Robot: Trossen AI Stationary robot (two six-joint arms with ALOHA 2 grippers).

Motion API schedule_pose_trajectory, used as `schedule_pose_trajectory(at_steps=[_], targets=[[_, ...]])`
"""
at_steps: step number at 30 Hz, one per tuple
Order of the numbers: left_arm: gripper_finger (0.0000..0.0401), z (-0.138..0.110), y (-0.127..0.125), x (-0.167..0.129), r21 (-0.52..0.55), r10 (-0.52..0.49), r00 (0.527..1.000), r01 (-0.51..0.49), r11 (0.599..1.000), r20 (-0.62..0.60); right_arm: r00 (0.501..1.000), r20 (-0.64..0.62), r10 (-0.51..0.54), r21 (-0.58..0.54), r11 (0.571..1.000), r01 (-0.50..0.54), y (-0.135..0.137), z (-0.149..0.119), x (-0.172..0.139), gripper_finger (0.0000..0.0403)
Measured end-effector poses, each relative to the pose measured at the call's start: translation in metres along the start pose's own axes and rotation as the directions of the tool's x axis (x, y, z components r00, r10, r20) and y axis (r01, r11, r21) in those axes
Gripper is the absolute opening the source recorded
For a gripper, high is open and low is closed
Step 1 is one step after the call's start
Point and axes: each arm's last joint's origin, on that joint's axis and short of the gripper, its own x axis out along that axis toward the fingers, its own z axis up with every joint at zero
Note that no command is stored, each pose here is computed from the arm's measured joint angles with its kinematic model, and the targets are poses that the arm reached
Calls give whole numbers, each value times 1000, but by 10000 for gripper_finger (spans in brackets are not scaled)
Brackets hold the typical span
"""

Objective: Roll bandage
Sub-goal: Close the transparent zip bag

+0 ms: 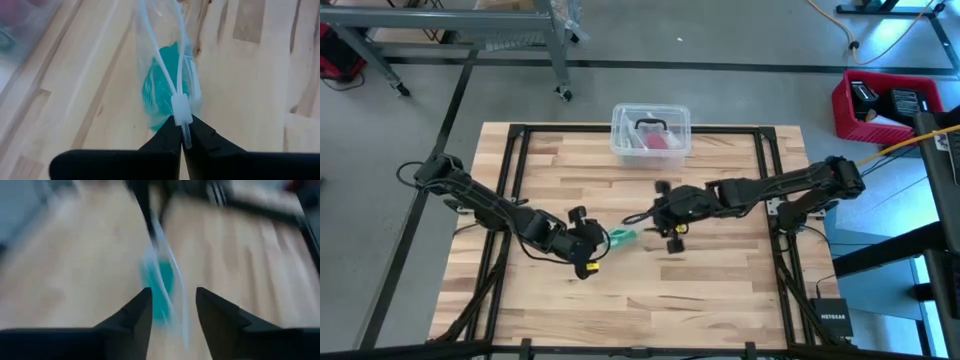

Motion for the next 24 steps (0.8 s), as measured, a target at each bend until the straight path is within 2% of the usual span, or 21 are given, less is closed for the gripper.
schedule_pose_trajectory(at_steps=[2, 4, 10, 15, 19, 24], targets=[[0, 0, 0, 0, 6, -2, 1000, 2, 1000, 4, 987, 149, 62, -5, 998, -62, 2, 6, 10, 161], [0, 2, -1, 0, 8, -10, 1000, 10, 1000, 18, 963, 261, 72, -11, 997, -72, 4, 8, 26, 166], [0, 4, -3, 0, 19, -25, 999, 24, 1000, 44, 903, 425, 57, -16, 998, -55, 9, 6, 79, 156], [0, 5, -3, 0, 25, -30, 998, 29, 999, 52, 912, 403, 82, -26, 997, -78, 13, 3, 112, 142], [0, 6, -4, 0, 22, -34, 998, 32, 999, 57, 914, 397, 82, -27, 997, -78, 13, 3, 119, 132], [0, 6, -3, 0, 29, -32, 998, 30, 999, 56, 930, 366, 36, -45, 999, -21, 12, 0, 120, 118]])
